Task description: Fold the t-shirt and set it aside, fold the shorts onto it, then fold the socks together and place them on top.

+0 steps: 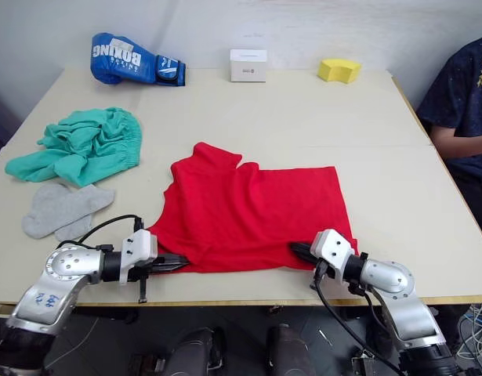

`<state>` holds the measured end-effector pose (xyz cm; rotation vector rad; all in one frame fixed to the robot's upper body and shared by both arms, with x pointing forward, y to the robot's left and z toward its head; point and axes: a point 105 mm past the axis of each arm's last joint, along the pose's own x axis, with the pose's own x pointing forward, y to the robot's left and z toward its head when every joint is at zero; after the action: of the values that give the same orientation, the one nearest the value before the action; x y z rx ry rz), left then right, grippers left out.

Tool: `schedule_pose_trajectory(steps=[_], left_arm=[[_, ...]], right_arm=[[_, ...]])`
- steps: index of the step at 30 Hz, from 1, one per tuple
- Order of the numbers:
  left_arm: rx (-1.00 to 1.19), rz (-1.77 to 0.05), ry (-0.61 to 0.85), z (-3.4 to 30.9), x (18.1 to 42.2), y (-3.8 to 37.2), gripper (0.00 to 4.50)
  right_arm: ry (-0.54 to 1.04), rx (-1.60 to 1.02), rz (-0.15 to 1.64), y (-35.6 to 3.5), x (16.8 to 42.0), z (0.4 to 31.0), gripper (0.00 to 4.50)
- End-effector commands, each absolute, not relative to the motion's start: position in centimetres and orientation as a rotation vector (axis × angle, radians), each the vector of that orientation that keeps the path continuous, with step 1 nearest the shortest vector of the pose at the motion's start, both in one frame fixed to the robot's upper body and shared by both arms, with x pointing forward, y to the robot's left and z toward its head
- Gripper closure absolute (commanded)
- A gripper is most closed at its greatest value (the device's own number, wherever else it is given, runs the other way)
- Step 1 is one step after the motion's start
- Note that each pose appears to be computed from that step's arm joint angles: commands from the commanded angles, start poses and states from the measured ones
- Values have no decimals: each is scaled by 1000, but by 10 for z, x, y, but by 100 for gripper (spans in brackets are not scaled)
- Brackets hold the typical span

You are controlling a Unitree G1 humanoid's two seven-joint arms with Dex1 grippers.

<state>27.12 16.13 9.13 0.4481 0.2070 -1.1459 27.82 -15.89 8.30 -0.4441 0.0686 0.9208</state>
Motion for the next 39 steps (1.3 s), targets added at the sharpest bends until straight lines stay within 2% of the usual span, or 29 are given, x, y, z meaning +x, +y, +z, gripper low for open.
schedule_pose_trajectory(steps=[1,5,11,12,15,18,20,23,26,31,35,39], left_arm=[[474,-1033,134,103,292,165,449],[510,-851,77,113,317,182,449],[461,-658,78,118,327,215,449],[434,-646,64,123,324,220,449],[341,-787,19,141,294,213,449],[358,-913,76,137,266,199,449],[348,-889,137,124,251,196,449],[317,-801,176,107,242,195,449],[347,-706,232,85,240,203,449],[387,-591,333,61,235,230,449],[391,-538,361,59,237,247,449],[419,-537,358,61,241,254,449]], right_arm=[[51,-464,838,-173,283,87,450],[56,-482,735,-198,284,88,450],[53,-511,634,-233,274,99,450],[43,-521,621,-237,272,102,450],[-40,-550,735,-212,258,123,450],[-109,-481,814,-176,247,131,450],[-107,-484,771,-155,247,119,450],[-103,-488,747,-131,244,103,450],[-76,-491,692,-131,244,88,450],[-4,-603,591,-176,243,67,450],[67,-703,529,-236,230,54,450],[106,-727,357,-294,227,58,450]])
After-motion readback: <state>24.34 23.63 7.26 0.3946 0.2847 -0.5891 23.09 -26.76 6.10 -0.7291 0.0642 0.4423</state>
